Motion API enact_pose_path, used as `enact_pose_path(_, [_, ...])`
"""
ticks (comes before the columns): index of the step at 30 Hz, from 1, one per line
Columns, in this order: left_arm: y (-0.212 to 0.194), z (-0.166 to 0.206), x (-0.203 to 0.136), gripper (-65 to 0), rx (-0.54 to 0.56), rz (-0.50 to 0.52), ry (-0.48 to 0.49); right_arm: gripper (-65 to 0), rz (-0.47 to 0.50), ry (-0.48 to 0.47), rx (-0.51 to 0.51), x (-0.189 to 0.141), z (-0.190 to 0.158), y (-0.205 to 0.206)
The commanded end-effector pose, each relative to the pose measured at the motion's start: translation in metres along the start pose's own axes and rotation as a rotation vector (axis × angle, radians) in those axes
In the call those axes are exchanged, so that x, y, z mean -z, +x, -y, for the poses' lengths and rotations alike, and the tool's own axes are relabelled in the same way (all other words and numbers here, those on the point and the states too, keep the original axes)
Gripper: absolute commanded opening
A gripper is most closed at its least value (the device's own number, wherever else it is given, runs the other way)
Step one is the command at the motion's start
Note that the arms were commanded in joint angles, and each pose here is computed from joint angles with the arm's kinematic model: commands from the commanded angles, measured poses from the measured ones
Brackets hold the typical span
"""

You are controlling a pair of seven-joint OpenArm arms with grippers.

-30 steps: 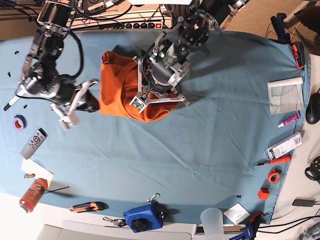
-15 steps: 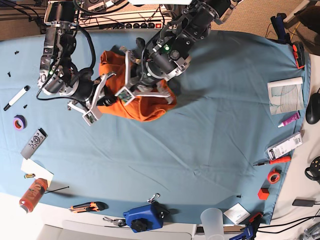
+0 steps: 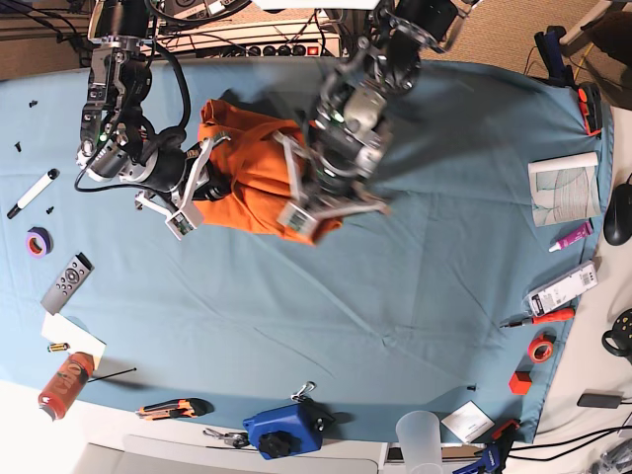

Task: Layout the t-shirt on the table in an organized manner, then fold the t-shirt properly
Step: 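Hold the bundle with both grippers and tuck its loose edges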

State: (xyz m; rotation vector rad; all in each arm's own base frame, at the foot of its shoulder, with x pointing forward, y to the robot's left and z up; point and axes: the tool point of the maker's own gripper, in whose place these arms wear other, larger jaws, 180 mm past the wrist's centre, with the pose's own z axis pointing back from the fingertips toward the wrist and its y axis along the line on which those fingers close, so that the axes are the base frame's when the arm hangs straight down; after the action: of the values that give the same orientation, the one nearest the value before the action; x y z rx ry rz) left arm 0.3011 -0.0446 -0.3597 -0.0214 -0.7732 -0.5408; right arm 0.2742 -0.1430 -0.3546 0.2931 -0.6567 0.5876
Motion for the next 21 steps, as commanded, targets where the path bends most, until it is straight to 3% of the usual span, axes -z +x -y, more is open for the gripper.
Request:
enact_pose_path(1, [0.021,-0.015,-0.006,-65.0,-0.023,0.054,0.038,-60.6,0.029,-0.011,-0.016,-0.005,0.005,0.009])
enact_pose_path(5, [0.014,-0.040,-0.005,-65.0,-0.077,0.016,0.083,-60.6,0.029,-0.011,-0.016,-0.005,0.005,0.009])
enact_pose_path(10, [0.006,-0.027,-0.009,-65.0,-0.085,-0.044,-0.004,-60.6,0.037,-0.013,-0.017,-0.005,0.005,0.011])
enact_pose_path(13, [0.021,-0.029,-0.022,-64.0,-0.107,0.006,-0.019,-60.6,0.050,-0.021,-0.020,-0.005,0.006,0.013])
enact_pose_path(17, [0.034,-0.034,-0.033,-43.5,-0.115,0.060,-0.008,-58.4,0.044,-0.054,-0.037,-0.006,0.013,0.014])
enact_pose_path(19, [0.033,-0.032,-0.033,-34.4,-0.116,0.064,-0.011,-52.1,0.044,-0.058,-0.040,-0.006,0.014,0.015])
enact_pose_path(21, [0.033,-0.032,-0.033,-30.4,-0.117,0.064,-0.013,-46.0,0.052,-0.063,-0.045,-0.007,0.016,0.019])
